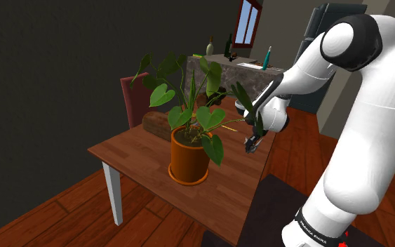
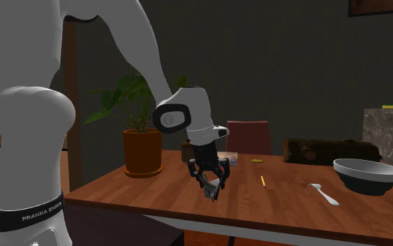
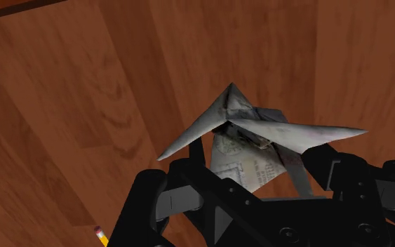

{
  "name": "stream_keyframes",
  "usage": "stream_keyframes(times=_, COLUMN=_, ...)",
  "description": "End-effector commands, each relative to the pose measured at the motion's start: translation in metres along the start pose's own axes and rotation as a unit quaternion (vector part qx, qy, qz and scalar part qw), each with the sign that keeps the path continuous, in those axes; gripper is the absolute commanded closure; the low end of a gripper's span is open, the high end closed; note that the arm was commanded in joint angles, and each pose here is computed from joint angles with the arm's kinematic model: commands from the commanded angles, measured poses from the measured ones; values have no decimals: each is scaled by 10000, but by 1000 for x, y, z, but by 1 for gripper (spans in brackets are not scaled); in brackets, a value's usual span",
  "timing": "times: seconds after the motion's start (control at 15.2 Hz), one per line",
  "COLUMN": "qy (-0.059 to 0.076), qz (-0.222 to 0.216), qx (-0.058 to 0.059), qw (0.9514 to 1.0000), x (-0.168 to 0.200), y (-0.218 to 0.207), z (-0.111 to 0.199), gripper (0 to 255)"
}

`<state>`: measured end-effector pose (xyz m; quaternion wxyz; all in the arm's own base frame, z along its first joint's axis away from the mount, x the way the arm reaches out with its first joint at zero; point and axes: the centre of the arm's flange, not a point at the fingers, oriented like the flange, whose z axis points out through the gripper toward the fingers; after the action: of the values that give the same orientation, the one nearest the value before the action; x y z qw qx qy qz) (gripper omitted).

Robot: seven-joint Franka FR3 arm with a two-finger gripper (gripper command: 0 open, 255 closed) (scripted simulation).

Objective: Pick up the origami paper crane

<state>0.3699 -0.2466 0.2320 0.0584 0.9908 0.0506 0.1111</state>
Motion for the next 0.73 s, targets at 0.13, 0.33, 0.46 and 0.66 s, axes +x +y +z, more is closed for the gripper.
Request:
stream_keyframes(times=0.13, qy=-10, qz=3, qx=3, qw=10000, x=-1, y=0, z=1, gripper=255)
stream_keyframes(times=0.33, qy=-10, qz=4, qx=3, qw=10000, x=-1, y=0, z=1, gripper=255)
stream_keyframes(times=0.46, qy=-10, qz=4, qx=3, qw=10000, x=1, y=1, z=-9, gripper=255)
stream_keyframes(times=0.66, qy=-10, qz=4, qx=3, qw=10000, x=4, y=3, z=-25, gripper=255)
